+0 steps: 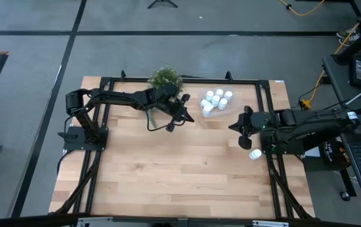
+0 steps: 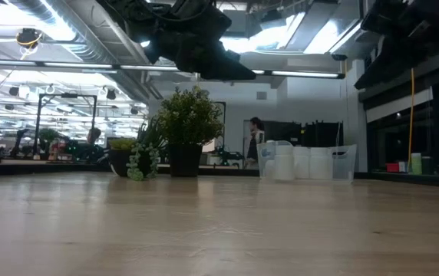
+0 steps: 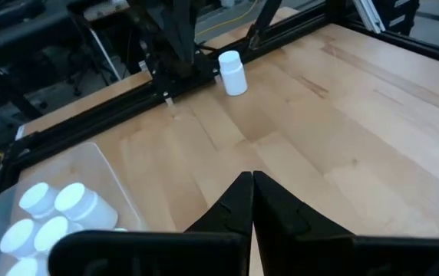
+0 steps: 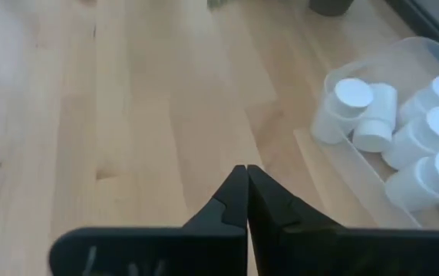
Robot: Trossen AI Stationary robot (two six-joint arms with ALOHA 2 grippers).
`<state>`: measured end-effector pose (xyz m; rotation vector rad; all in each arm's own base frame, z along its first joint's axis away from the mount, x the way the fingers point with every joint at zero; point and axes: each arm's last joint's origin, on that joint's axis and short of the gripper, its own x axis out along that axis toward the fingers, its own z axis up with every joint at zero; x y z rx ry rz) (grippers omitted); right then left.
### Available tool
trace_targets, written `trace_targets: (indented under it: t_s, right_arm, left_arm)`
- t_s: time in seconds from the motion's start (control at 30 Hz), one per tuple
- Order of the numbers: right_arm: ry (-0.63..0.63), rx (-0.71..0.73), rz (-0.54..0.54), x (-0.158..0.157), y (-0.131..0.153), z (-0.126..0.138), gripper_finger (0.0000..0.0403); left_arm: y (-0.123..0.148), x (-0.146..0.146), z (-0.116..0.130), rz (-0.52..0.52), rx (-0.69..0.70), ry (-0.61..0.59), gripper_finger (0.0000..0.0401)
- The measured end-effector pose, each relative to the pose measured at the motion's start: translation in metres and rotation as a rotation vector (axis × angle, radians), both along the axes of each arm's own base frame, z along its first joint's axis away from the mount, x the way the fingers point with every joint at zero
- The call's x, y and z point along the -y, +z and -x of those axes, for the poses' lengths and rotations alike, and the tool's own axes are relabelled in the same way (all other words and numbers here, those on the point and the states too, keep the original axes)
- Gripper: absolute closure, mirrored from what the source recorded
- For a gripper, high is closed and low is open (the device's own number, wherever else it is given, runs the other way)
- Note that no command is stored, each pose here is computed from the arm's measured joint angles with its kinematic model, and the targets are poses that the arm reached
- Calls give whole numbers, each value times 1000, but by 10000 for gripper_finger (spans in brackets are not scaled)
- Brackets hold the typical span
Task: Pick and place pill bottles into a basket
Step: Put the white pill bottle into the transparent bin
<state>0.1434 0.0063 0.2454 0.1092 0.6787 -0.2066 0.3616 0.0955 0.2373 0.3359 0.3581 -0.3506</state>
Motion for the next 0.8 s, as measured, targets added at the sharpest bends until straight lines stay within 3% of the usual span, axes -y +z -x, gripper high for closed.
trace_targets:
  t_s: [0.17,0.4,0.7,0.8]
  right_arm:
    - [-43,-42,-66,-3,18,8,402]
    - [-240,-323,-176,-6,27,20,402]
    - [-217,-571,-179,-20,33,10,403]
    - [-232,-626,-234,-27,33,10,403]
  left_arm:
    - [-3,0,1,15,-35,3,399]
    - [-5,-3,4,18,-61,23,396]
    - [-6,-6,4,-23,-77,103,397]
    - [-6,-6,4,-10,-85,116,394]
